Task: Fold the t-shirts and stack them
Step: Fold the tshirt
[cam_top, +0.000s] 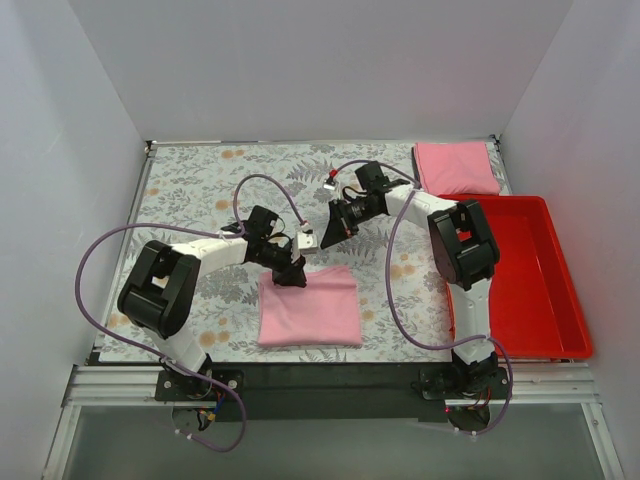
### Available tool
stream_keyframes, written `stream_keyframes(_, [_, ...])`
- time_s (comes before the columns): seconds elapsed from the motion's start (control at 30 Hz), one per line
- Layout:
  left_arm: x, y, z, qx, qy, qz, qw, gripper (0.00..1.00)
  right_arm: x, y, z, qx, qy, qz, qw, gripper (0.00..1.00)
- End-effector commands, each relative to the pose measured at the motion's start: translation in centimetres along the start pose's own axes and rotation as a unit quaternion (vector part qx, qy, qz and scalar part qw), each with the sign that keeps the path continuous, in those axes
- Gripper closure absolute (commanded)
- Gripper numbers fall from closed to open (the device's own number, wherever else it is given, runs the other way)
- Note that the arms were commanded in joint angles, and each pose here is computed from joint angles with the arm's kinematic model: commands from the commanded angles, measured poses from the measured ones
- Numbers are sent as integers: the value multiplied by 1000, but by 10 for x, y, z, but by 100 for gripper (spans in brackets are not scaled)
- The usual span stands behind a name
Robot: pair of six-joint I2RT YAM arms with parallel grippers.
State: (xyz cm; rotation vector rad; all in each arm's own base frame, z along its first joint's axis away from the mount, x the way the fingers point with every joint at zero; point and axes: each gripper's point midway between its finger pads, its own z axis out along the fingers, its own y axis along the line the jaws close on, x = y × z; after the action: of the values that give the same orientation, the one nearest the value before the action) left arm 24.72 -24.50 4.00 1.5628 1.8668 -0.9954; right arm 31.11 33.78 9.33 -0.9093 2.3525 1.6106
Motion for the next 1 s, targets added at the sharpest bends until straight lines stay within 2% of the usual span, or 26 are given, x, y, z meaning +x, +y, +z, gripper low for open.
stream_keyframes(0.0, [-7, -2, -6, -15, -10, 27, 999, 77, 2, 3, 10, -11, 5, -18, 1000, 96])
stream_keyframes(0.1, [-3, 0, -5, -26, -4, 28, 999, 64, 4, 5, 14, -15, 10, -21, 1000, 96])
stream_keyframes(0.3, [-5, 4, -4, -28, -7, 31, 999, 62, 8, 12, 21, -19, 18, -31, 999, 96])
stream_keyframes(0.43, [-14, 3, -6, -29, -19, 41, 999, 77, 10, 18, 28, -27, 26, -40, 999, 96])
stream_keyframes(0.47, [-19, 3, -10, -35, -23, 48, 998, 88, 12, 21, 31, -30, 30, -41, 998, 96])
stream_keyframes(0.57, [-30, -1, -19, -47, -35, 72, 996, 100, 15, 24, 37, -41, 37, -43, 998, 96])
stream_keyframes(0.77, [-35, -5, -30, -77, -38, 119, 989, 100, 28, 24, 60, -62, 63, -35, 995, 96])
stream_keyframes(0.97, [-33, -7, -32, -88, -33, 134, 987, 100, 47, 7, 77, -77, 87, 0, 993, 96])
